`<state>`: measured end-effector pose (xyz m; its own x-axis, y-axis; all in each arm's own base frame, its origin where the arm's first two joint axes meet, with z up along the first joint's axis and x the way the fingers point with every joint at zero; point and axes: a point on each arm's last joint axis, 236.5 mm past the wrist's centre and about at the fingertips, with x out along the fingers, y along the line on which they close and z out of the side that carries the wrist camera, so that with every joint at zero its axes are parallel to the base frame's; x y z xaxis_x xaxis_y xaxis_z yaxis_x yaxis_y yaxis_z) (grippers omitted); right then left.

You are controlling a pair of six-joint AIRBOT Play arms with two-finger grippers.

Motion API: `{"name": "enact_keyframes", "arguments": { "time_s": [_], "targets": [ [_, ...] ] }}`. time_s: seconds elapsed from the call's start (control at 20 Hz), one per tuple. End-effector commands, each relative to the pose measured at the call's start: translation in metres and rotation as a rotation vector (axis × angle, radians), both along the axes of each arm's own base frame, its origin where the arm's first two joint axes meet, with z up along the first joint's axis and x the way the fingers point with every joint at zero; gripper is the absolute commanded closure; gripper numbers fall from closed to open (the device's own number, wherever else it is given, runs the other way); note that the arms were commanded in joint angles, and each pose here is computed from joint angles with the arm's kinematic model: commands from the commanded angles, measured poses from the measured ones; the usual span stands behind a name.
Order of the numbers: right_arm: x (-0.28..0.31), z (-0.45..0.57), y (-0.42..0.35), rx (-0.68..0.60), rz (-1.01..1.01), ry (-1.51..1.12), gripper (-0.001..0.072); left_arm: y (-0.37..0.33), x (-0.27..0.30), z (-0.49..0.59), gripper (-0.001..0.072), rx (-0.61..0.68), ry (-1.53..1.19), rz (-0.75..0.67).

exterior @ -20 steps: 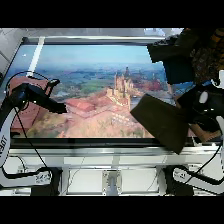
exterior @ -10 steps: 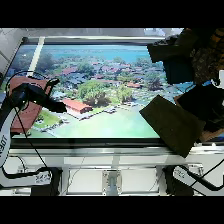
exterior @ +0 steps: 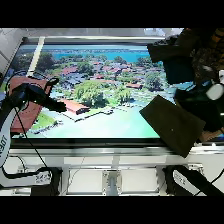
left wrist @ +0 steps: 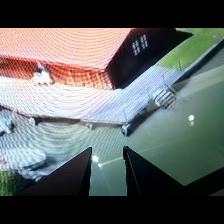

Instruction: Fold the clothes and pants, and hang the long-sleeved shirts on hangers.

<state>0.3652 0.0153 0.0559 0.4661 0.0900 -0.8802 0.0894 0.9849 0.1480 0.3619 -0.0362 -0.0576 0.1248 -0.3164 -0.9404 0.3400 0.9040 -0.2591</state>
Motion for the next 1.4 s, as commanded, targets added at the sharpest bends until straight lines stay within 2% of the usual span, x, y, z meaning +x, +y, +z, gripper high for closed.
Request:
{"name": "enact_keyframes", "arguments": {
  "time_s": [0.0, 0.3, 0.75, 0.85, 0.95, 1.1, 1.35],
  "targets": [
    [-0.01, -0.021, 0.109, 0.028, 0.269, 0.042, 0.0689, 0.0, 0.0, 0.0, 0.0477, 0.0, -0.001, 0.0],
    [-0.049, -0.083, 0.175, 0.043, 0.349, 0.268, 0.0688, 0.0, 0.0, 0.0, 0.0477, 0.0, -0.001, 0.0],
    [-0.049, -0.049, 0.22, 0.176, 0.36, 0.236, 0.0688, 0.0, 0.0, 0.0, 0.0477, 0.0, -0.001, 0.0],
    [-0.053, -0.039, 0.237, 0.287, 0.274, 0.274, 0.0688, 0.0, 0.0, 0.0, 0.0477, 0.0, -0.001, 0.0],
    [-0.055, -0.039, 0.239, 0.345, 0.14, 0.319, 0.0688, 0.0, 0.0, 0.0, 0.0477, 0.0, -0.001, 0.0],
    [-0.061, -0.038, 0.243, 0.417, -0.022, 0.394, 0.0688, 0.0, 0.0, 0.0, 0.0477, 0.0, -0.001, 0.0],
    [-0.062, -0.037, 0.246, 0.466, -0.147, 0.439, 0.0688, 0.0, 0.0, 0.0, 0.0477, 0.0, -0.001, 0.0]
  ]
}}
